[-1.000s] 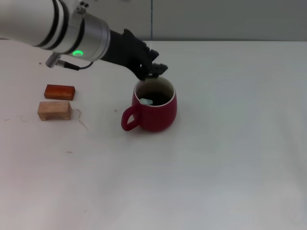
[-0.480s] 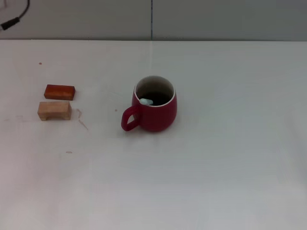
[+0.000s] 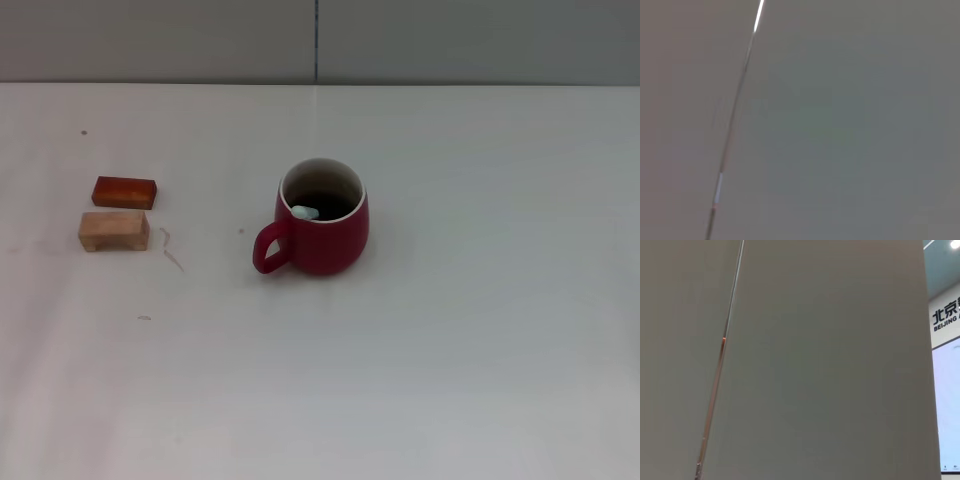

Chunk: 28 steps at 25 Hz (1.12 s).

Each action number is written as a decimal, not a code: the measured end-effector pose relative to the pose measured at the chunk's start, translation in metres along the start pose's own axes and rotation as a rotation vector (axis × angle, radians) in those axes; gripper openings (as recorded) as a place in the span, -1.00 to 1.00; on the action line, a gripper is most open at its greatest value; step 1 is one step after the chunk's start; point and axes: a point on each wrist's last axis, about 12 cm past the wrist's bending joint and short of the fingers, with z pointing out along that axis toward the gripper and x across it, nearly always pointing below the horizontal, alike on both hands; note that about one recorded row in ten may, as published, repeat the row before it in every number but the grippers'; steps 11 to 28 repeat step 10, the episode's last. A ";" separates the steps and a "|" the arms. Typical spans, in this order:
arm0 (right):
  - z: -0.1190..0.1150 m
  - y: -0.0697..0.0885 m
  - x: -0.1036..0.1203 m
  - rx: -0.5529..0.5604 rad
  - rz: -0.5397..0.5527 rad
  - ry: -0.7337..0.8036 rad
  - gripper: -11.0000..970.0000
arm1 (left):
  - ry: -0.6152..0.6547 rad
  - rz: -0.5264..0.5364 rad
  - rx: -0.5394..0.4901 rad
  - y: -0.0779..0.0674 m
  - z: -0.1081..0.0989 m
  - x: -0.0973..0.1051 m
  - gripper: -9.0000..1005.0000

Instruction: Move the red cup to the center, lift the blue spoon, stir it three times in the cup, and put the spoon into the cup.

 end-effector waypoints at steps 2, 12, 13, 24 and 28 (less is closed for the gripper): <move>0.001 -0.002 0.000 0.012 -0.002 -0.001 0.20 | 0.007 0.113 -0.061 0.002 -0.006 0.008 -0.30; 0.004 -0.013 -0.003 0.074 -0.009 -0.018 0.20 | 0.109 0.353 -0.184 0.002 -0.024 0.035 -0.30; 0.004 -0.013 -0.003 0.074 -0.009 -0.018 0.20 | 0.109 0.353 -0.184 0.002 -0.024 0.035 -0.30; 0.004 -0.013 -0.003 0.074 -0.009 -0.018 0.20 | 0.109 0.353 -0.184 0.002 -0.024 0.035 -0.30; 0.004 -0.013 -0.003 0.074 -0.009 -0.018 0.20 | 0.109 0.353 -0.184 0.002 -0.024 0.035 -0.30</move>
